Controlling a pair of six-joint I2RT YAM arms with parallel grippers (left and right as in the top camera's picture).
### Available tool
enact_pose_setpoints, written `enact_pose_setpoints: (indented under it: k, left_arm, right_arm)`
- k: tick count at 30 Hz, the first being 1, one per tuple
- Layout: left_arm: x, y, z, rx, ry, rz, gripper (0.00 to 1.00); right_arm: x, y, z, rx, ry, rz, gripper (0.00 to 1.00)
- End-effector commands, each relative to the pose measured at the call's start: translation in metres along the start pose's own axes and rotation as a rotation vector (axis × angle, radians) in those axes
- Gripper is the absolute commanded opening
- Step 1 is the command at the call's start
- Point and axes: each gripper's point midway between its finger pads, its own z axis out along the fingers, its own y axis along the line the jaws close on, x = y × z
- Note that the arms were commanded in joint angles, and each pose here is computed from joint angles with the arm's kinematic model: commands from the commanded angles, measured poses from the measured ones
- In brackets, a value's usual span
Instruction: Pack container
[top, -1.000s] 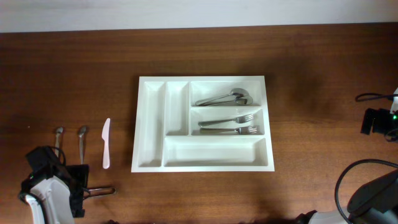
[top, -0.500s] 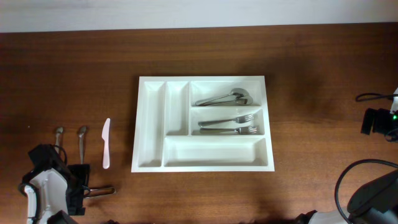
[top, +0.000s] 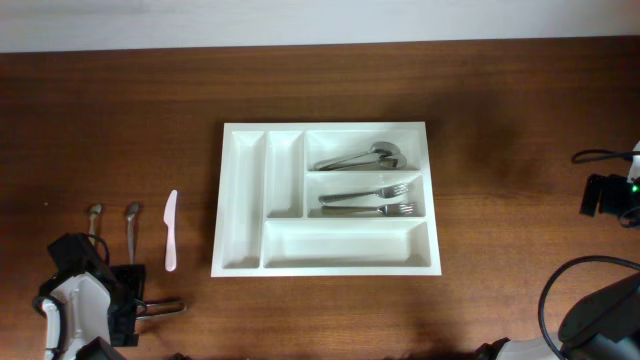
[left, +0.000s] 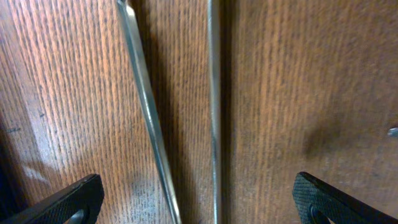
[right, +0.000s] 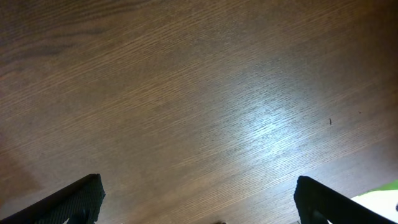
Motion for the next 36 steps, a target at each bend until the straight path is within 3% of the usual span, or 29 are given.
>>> enact_pose_setpoints:
  k: [1, 21, 25, 36]
  left_arm:
    - [0.002, 0.006, 0.005, -0.021, 0.002, -0.019, 0.99]
    - [0.005, -0.005, 0.012, 0.045, 0.011, 0.043, 0.99]
    - [0.006, 0.009, 0.013, -0.018, 0.004, -0.047, 0.99]
    - [0.003, 0.008, 0.015, -0.014, -0.013, -0.047, 0.99]
  right_arm:
    - [0.0, 0.0, -0.007, 0.005, -0.023, -0.005, 0.99]
    - [0.0, 0.0, -0.007, 0.005, -0.023, -0.005, 0.99]
    - [0.0, 0.0, -0.007, 0.005, -0.023, -0.005, 0.99]
    - [0.0, 0.0, -0.007, 0.005, -0.023, -0.005, 0.99]
